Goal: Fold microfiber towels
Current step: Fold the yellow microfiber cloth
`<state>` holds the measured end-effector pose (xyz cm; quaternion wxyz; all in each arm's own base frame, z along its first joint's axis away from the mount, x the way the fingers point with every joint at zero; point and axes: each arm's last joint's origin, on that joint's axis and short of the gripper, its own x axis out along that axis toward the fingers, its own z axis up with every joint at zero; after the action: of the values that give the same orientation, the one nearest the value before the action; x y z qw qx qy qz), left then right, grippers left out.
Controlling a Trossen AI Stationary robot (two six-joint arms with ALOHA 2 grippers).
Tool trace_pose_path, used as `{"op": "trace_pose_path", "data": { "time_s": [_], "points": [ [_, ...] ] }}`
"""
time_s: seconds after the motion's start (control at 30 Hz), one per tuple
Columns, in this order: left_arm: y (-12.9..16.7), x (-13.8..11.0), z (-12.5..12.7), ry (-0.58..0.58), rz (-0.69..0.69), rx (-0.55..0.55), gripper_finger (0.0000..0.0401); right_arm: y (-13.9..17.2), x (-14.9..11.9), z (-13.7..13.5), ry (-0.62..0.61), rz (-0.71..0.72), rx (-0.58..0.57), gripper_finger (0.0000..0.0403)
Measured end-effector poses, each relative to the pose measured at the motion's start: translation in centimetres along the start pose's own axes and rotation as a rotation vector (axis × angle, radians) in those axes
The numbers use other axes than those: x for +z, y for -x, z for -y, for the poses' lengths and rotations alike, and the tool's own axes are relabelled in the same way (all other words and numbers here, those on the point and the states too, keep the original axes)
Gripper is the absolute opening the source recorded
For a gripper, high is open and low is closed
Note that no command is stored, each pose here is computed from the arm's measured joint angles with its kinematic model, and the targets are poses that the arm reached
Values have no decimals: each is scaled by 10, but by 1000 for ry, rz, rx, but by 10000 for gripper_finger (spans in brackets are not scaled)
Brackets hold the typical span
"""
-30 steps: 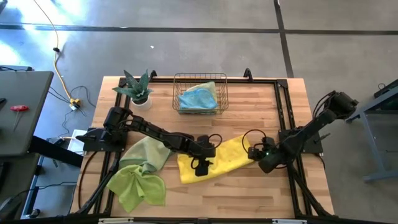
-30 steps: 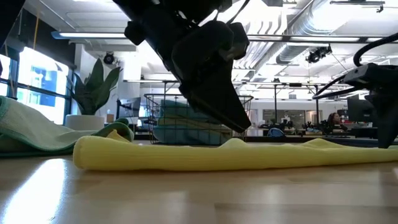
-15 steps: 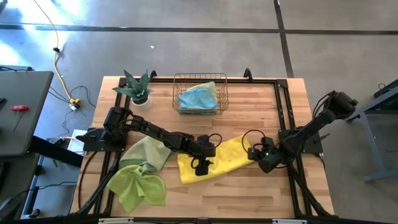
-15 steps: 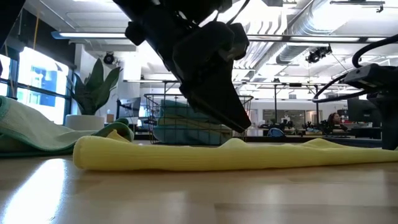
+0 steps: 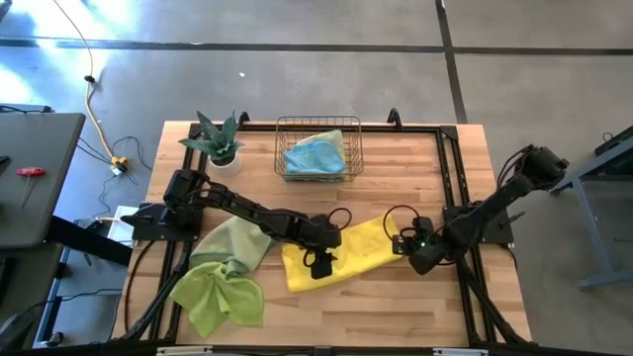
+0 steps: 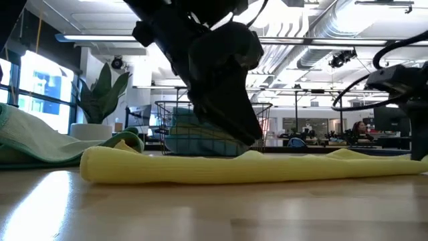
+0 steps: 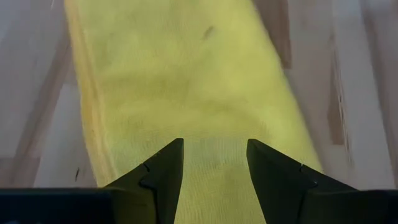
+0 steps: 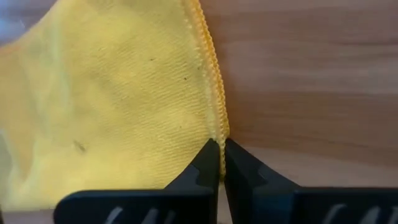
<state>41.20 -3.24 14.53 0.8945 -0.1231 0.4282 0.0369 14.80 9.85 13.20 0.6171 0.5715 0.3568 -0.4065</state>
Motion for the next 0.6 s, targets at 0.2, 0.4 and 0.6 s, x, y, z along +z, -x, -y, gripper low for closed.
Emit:
{"op": "trace_pose_path", "data": {
  "time_s": [0.2, 0.4, 0.6],
  "points": [
    [19, 8, 8, 58, 37, -14, 165, 24, 0, -18, 56, 45, -90, 1],
    [54, 18, 26, 88, 102, -43, 165, 52, 2, -52, 133, 99, -88, 1],
    [94, 21, 47, 109, 155, -87, 165, 41, -4, -93, 216, 86, -22, 0]
  ]
}}
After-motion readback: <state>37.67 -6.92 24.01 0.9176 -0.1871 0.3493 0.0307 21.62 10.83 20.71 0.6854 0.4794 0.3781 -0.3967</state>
